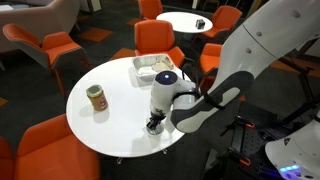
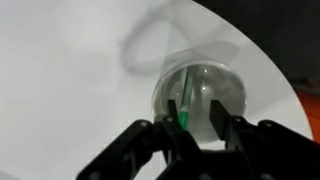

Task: Remove the marker from the cup and put it on the table

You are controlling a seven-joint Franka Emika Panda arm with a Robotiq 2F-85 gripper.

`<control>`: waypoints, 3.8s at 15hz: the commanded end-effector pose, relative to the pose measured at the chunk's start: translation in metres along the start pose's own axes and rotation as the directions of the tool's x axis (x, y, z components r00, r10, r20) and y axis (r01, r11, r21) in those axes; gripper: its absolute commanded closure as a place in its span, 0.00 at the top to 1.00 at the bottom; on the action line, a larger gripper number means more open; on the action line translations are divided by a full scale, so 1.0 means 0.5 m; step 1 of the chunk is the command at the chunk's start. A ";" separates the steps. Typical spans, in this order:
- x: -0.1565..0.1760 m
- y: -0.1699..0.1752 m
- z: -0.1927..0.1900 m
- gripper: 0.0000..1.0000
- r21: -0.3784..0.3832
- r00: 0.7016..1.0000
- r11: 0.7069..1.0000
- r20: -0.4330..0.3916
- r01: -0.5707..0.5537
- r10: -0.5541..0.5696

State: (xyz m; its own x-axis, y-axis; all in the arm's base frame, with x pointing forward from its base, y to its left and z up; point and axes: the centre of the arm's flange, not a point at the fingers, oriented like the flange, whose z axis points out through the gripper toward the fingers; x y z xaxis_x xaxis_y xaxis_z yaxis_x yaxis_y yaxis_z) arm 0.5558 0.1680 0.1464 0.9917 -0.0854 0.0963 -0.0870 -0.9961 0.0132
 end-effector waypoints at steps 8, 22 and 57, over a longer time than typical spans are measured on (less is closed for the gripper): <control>0.032 -0.006 0.066 0.31 -0.022 0.998 0.999 0.049 -0.040 0.041; 0.049 0.021 -0.082 0.03 0.044 0.993 0.998 0.110 -0.041 0.036; 0.107 0.304 -0.119 1.00 0.033 0.992 0.993 0.066 -0.111 0.109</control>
State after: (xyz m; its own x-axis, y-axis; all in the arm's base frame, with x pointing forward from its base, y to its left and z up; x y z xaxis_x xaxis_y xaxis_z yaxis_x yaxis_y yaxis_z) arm 0.6331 -0.0026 0.1693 0.9720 -0.2272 -0.0603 -0.2243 -0.9732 0.0508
